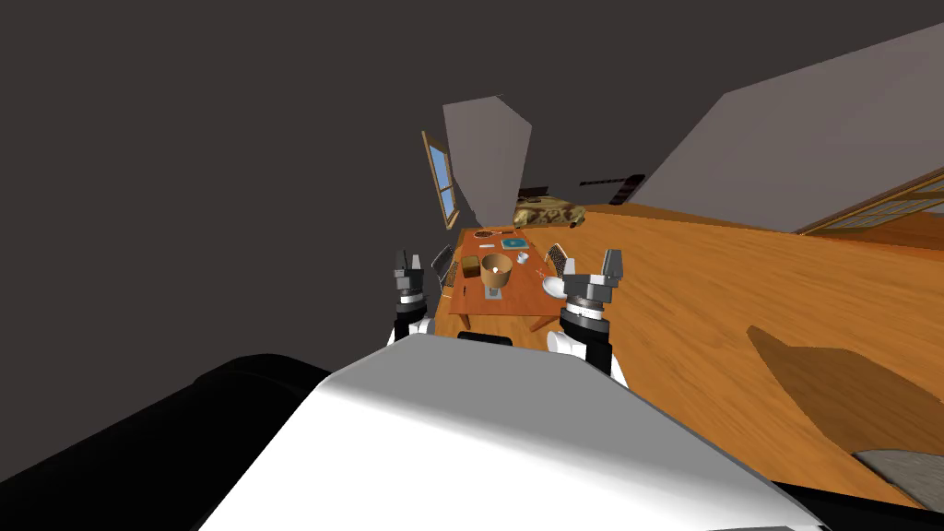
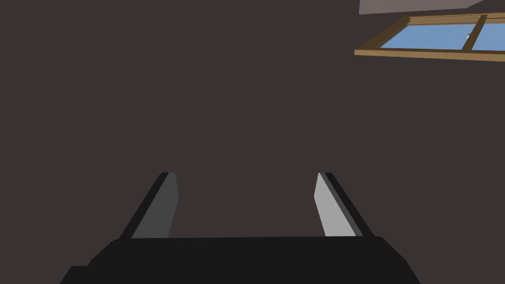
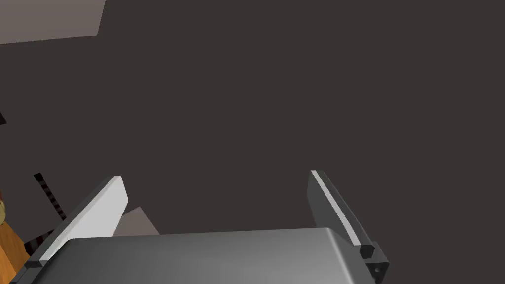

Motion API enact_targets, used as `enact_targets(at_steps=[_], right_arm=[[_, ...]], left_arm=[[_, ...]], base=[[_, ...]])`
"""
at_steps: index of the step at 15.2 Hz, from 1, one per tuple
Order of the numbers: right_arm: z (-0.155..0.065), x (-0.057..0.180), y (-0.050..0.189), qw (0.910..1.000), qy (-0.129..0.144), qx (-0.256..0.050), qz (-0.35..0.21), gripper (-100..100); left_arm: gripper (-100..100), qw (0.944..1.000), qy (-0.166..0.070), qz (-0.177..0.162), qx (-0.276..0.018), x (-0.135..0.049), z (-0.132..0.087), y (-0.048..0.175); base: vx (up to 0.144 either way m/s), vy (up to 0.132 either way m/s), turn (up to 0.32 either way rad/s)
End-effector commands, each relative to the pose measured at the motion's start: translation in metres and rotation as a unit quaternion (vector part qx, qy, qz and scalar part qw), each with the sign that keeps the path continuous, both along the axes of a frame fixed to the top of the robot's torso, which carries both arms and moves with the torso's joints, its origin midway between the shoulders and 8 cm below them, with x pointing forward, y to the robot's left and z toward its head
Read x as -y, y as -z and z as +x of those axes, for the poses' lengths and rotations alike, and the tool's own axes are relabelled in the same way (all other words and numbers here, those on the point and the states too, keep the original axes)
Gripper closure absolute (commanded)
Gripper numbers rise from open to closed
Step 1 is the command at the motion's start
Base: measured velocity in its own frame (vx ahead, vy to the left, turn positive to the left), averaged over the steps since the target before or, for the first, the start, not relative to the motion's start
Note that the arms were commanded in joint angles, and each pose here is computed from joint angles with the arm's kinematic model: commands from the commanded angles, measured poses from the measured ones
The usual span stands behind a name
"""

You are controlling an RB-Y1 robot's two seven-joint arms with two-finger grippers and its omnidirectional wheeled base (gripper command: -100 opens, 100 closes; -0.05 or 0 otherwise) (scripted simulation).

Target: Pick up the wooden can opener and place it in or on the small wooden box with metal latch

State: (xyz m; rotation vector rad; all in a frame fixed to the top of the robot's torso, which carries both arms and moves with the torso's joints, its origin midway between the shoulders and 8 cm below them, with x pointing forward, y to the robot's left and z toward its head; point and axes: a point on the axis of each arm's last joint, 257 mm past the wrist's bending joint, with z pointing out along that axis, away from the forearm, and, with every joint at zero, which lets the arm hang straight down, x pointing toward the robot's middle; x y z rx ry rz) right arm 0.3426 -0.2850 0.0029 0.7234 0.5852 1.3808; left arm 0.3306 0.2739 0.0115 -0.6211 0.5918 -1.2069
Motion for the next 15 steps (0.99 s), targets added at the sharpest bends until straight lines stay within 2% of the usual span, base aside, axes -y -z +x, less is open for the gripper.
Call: enact_targets(at_steps=[1, 2, 3, 5, 6, 8, 9, 10, 11, 12, 13, 14, 15], right_arm=[[0.000, 0.000, 0.000, 1.0000, 0.000, 0.000, 0.000, 0], [0.000, 0.000, 0.000, 1.0000, 0.000, 0.000, 0.000, 0], [0.000, 0.000, 0.000, 1.0000, 0.000, 0.000, 0.000, 0], [0.000, 0.000, 0.000, 1.0000, 0.000, 0.000, 0.000, 0], [0.000, 0.000, 0.000, 1.0000, 0.000, 0.000, 0.000, 0], [0.000, 0.000, 0.000, 1.0000, 0.000, 0.000, 0.000, 0], [0.000, 0.000, 0.000, 1.0000, 0.000, 0.000, 0.000, 0], [0.000, 0.000, 0.000, 1.0000, 0.000, 0.000, 0.000, 0], [0.000, 0.000, 0.000, 1.0000, 0.000, 0.000, 0.000, 0], [0.000, 0.000, 0.000, 1.0000, 0.000, 0.000, 0.000, 0], [0.000, 0.000, 0.000, 1.0000, 0.000, 0.000, 0.000, 0], [0.000, 0.000, 0.000, 1.0000, 0.000, 0.000, 0.000, 0], [0.000, 0.000, 0.000, 1.0000, 0.000, 0.000, 0.000, 0]], left_arm=[[-100, 0.9997, 0.006, 0.018, -0.014, 0.001, 0.004, 0.006], [-100, 0.9992, 0.007, 0.027, -0.027, 0.000, 0.007, 0.012], [-100, 0.9991, 0.009, 0.031, -0.027, 0.000, 0.008, 0.012], [-100, 0.9966, 0.008, 0.054, -0.063, -0.006, 0.017, 0.029], [-100, 0.9964, 0.009, 0.056, -0.063, -0.005, 0.017, 0.029], [-100, 0.9914, 0.001, 0.078, -0.105, -0.018, 0.028, 0.050], [-100, 0.9910, 0.001, 0.078, -0.109, -0.018, 0.029, 0.052], [-100, 0.9873, -0.006, 0.088, -0.133, -0.027, 0.035, 0.065], [-100, 0.9869, -0.007, 0.087, -0.135, -0.027, 0.035, 0.066], [-100, 0.9820, -0.016, 0.096, -0.162, -0.038, 0.041, 0.080], [-100, 0.9817, -0.016, 0.096, -0.164, -0.038, 0.041, 0.081], [-100, 0.9760, -0.026, 0.104, -0.190, -0.050, 0.045, 0.095], [-100, 0.9753, -0.026, 0.103, -0.194, -0.051, 0.046, 0.097]], base=[[-0.007, 0.001, -0.075], [-0.020, 0.009, -0.158], [-0.024, 0.015, -0.130], [-0.038, 0.020, -0.203], [-0.044, 0.024, -0.180], [-0.053, 0.028, -0.304], [-0.054, 0.029, -0.269], [-0.050, 0.026, -0.223], [-0.046, 0.025, -0.166], [-0.042, 0.022, -0.240], [-0.042, 0.021, -0.247], [-0.051, 0.018, -0.335], [-0.049, 0.025, -0.277]])
